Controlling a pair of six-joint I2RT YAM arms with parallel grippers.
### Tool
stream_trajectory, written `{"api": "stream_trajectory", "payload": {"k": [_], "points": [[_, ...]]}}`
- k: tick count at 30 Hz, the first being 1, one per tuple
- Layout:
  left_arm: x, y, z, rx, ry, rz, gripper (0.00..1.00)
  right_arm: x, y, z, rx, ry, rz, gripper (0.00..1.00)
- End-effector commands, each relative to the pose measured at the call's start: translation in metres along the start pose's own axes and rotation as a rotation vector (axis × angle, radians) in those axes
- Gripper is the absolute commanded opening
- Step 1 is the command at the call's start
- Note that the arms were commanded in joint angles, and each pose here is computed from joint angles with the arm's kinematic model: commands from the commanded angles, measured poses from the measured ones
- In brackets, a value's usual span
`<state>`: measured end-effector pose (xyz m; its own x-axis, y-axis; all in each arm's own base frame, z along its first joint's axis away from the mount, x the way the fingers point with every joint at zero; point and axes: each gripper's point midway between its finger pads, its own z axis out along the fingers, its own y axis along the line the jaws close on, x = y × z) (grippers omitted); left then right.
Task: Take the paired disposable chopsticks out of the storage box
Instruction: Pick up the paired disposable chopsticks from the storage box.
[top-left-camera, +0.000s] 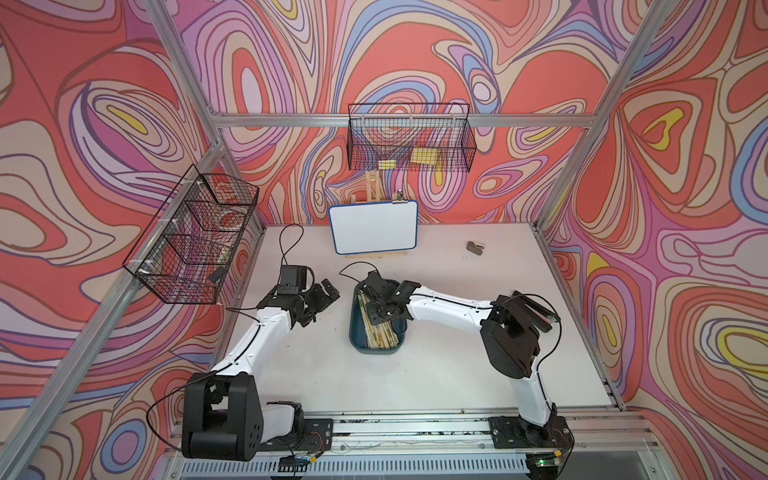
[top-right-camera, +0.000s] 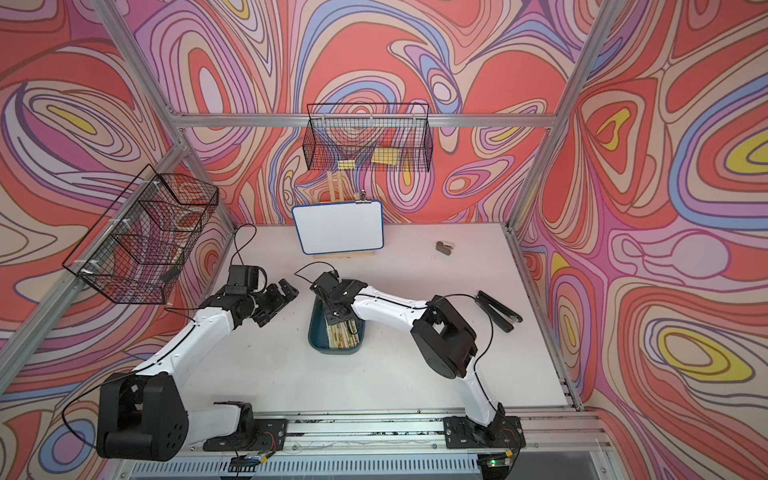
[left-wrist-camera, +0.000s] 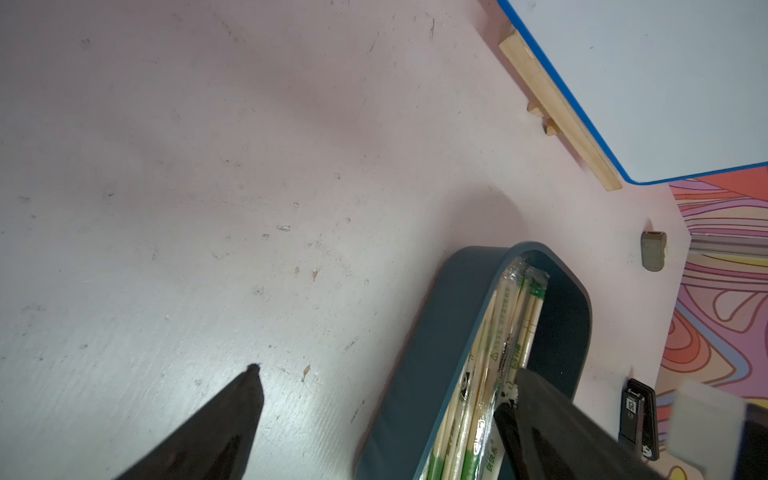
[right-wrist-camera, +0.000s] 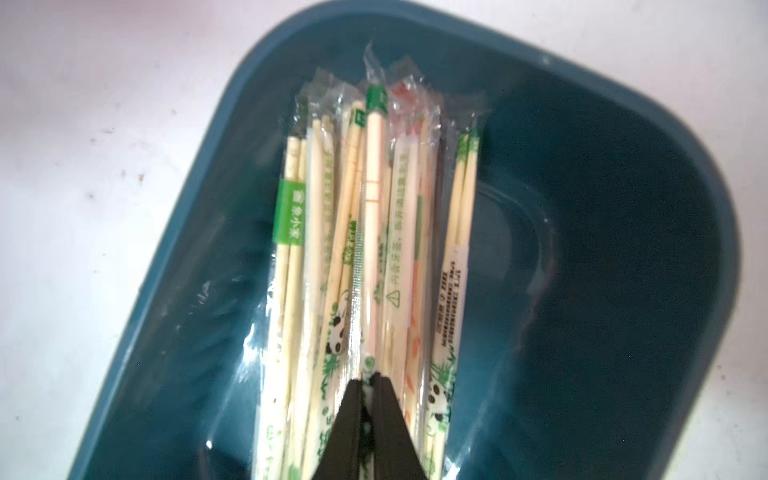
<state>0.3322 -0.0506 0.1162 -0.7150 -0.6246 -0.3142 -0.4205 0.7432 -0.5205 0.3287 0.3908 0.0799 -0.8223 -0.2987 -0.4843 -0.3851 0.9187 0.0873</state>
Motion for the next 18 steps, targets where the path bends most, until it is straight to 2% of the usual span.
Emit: {"api": "stream_trajectory", "payload": {"k": [1,11,18], "points": [[-0.003,-0.001,0.000,0.008,-0.005,0.005,1.00,-0.016,0.004,-0.022,-0.028,-0.065,0.023,0.00],[0.002,-0.003,-0.008,0.019,0.006,0.012,1.00,-0.046,0.006,-0.067,-0.083,-0.166,0.066,0.00],[0.013,-0.001,-0.021,0.019,0.033,0.011,1.00,-0.039,-0.028,-0.082,-0.037,-0.164,0.113,0.00]]}}
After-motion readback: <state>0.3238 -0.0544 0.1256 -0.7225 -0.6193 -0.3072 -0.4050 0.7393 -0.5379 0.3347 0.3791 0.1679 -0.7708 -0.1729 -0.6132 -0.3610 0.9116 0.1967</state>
